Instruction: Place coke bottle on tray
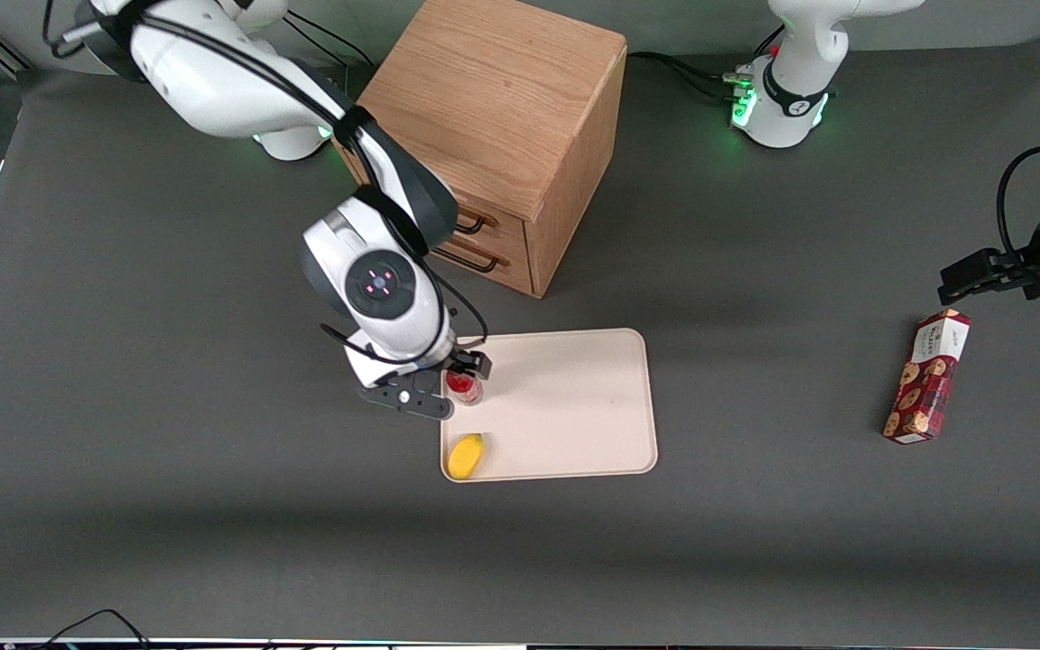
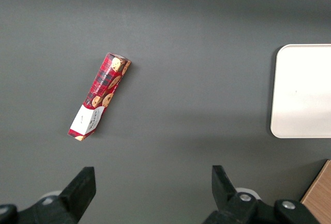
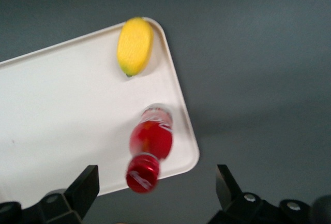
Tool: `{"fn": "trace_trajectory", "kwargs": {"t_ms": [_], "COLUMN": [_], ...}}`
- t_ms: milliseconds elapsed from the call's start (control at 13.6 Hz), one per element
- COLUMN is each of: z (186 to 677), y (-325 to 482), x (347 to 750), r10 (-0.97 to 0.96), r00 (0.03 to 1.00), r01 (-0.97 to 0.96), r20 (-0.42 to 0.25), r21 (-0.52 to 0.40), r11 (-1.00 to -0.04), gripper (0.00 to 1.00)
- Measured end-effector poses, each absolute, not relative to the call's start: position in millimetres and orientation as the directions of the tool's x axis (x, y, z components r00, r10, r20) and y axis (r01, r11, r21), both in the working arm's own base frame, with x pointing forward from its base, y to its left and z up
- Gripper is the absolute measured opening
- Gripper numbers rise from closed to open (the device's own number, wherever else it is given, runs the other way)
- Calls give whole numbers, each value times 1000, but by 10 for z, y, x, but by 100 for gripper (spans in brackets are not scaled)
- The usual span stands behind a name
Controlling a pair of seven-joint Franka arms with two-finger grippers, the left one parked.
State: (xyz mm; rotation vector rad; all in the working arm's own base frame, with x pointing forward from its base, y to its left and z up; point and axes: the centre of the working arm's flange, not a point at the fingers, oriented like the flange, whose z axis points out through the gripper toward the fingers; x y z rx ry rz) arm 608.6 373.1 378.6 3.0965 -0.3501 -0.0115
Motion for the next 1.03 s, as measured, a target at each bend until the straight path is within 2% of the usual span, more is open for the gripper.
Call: {"fn": "trace_trajectory", "kwargs": {"t_ms": [147,368,588,809,1029], "z": [4253,4806,5340,5714,5930], "y": [3239,2187,1028,131,-204], "x": [6035,5985,5935,5690,5489], "r10": [-155,-93,-48,-35,-65], "r00": [988,996,999,999,997], "r01": [-156,-92,-48,-35,-65], "r20": [22,-12,-11,15,46], "r21": [45,42,14,11,4], "r11": [-987,-995,-999,-999,-998], "gripper": [100,100,100,100,100]}}
